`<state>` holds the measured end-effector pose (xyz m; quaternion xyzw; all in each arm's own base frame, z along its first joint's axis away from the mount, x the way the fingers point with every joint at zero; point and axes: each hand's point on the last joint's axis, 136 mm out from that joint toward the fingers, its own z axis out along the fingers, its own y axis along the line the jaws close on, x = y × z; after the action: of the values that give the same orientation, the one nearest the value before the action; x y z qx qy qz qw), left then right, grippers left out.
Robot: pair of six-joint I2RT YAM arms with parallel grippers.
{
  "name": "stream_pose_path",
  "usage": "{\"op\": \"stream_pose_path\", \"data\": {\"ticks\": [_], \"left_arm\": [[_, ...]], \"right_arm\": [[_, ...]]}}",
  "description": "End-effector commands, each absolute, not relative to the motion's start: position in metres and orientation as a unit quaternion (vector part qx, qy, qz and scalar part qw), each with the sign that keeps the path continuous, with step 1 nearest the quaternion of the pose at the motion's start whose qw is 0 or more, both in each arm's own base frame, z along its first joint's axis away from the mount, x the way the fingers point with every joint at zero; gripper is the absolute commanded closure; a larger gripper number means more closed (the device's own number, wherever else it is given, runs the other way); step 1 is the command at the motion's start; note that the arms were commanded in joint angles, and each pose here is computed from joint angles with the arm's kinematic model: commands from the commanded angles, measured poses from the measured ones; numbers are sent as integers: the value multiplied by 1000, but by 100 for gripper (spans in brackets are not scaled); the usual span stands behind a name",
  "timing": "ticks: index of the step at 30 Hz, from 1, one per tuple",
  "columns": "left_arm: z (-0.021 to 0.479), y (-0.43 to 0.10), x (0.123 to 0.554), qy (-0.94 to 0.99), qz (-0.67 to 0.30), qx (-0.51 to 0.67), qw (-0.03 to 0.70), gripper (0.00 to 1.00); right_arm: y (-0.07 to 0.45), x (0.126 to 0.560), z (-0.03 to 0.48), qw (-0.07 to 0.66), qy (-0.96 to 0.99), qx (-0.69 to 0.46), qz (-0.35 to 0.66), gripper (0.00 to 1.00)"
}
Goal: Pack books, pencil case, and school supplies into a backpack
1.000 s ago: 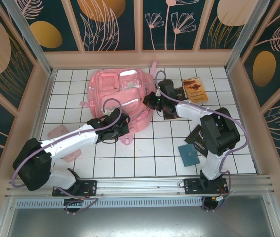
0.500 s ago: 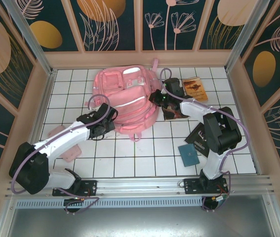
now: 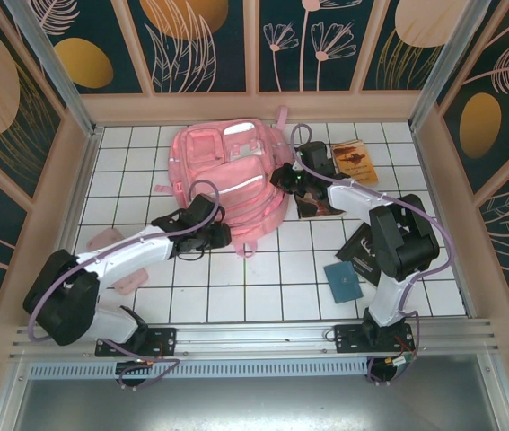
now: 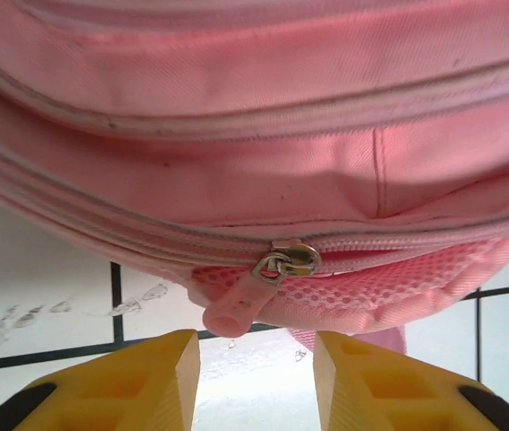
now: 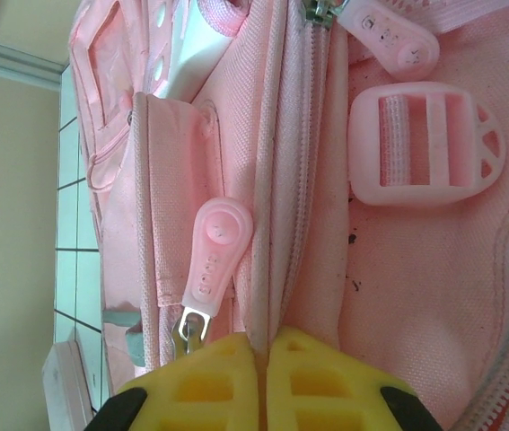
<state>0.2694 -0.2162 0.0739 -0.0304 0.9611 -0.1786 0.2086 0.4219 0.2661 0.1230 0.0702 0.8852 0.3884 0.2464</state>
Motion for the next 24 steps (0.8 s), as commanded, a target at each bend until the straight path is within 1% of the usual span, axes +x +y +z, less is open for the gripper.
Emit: {"op": "stream_pose_path", "data": {"ticks": [1,6,11,13,18,20,22,24], "left_arm": [[70,-221,277,961,-171,0,219,61],[66,-212,287,963,-131,5,236,65],[69,-218,293,960,-137,19,245,74],[69,-221,293,959,-141,24,246,74],[67,-223,296,958,-139,35,248,71],[68,-226,296,957,-147,38,248,72],[70,-228,297,955,-151,40,251,78],[71,-226,298,955,-146,38,255,86]], "right_arm": [[268,435,158,286,865,52,410,93],[268,436,158,286,865,53,408,93],[267,437,156,287,866,55,405,93],[267,438,157,288,866,55,405,93],[267,438,156,287,867,55,404,93],[268,438,156,287,867,54,405,93],[267,438,155,286,867,55,404,93],[266,438,155,287,868,56,400,93]]}}
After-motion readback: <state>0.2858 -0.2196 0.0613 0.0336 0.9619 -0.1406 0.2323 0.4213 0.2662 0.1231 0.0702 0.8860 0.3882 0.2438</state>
